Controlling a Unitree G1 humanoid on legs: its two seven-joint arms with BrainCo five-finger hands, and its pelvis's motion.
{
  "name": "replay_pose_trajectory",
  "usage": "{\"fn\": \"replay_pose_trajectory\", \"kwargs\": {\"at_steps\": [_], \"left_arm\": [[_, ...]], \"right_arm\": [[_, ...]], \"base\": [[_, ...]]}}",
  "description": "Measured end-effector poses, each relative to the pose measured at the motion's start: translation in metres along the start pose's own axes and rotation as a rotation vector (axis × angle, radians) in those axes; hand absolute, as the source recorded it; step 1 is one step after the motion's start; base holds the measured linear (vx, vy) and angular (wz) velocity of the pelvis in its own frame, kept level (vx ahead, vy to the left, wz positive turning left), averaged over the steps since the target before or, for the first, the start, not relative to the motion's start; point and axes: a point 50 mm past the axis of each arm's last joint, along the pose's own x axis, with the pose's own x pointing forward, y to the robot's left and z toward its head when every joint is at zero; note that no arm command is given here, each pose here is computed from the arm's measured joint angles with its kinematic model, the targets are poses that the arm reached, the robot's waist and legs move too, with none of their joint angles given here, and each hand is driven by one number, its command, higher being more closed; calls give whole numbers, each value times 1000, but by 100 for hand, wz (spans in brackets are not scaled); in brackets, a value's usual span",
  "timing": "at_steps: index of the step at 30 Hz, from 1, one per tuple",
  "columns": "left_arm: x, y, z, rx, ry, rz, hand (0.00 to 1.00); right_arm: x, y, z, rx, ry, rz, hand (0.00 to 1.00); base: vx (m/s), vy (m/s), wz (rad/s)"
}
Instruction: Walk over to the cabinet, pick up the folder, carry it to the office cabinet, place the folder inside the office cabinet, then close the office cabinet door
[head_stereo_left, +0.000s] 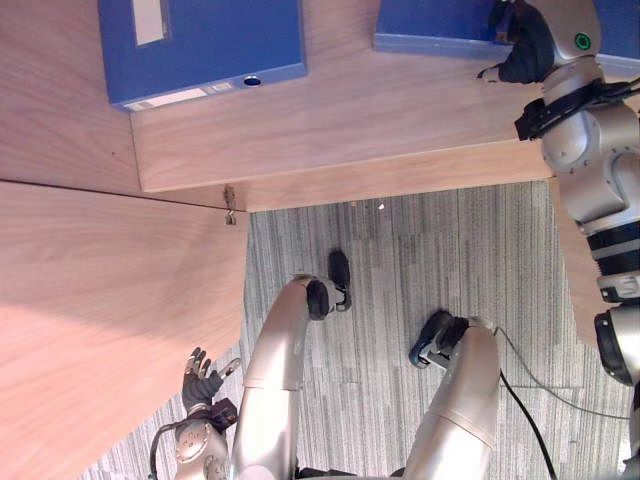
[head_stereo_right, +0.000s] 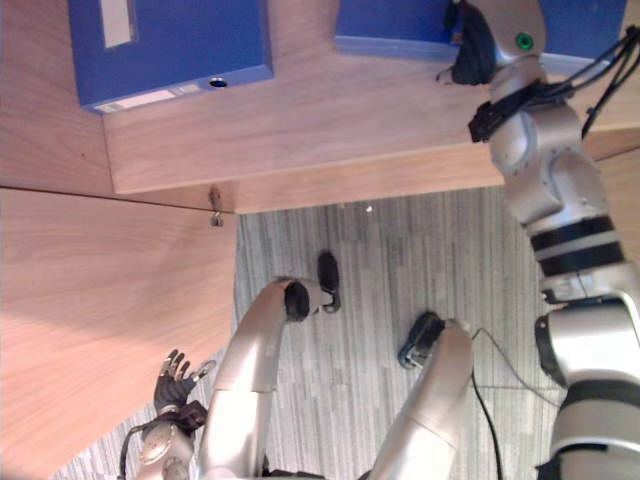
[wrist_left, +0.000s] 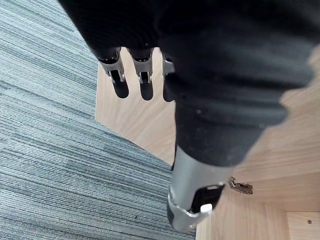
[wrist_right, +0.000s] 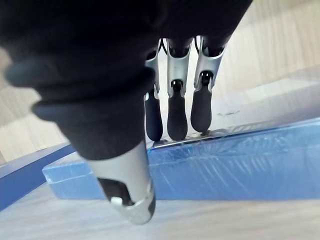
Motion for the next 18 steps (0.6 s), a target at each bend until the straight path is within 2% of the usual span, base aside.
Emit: {"fn": "replay_pose_trajectory", "kwargs": {"at_steps": [8,14,18], "left_arm": [[0,1,1,4,-3,0,0],[1,6,-2,22,10,7,0],[1,11,-9,42,41,17,0]], "right_arm": [[-36,23,26,66,-93,43,0],[-51,14,65,169,-219,-96,0],[-56,11,75,168,-258,-148,0]], "base": [[75,-62,-6],[41,-57,-5],[-5,-40,-6]]}}
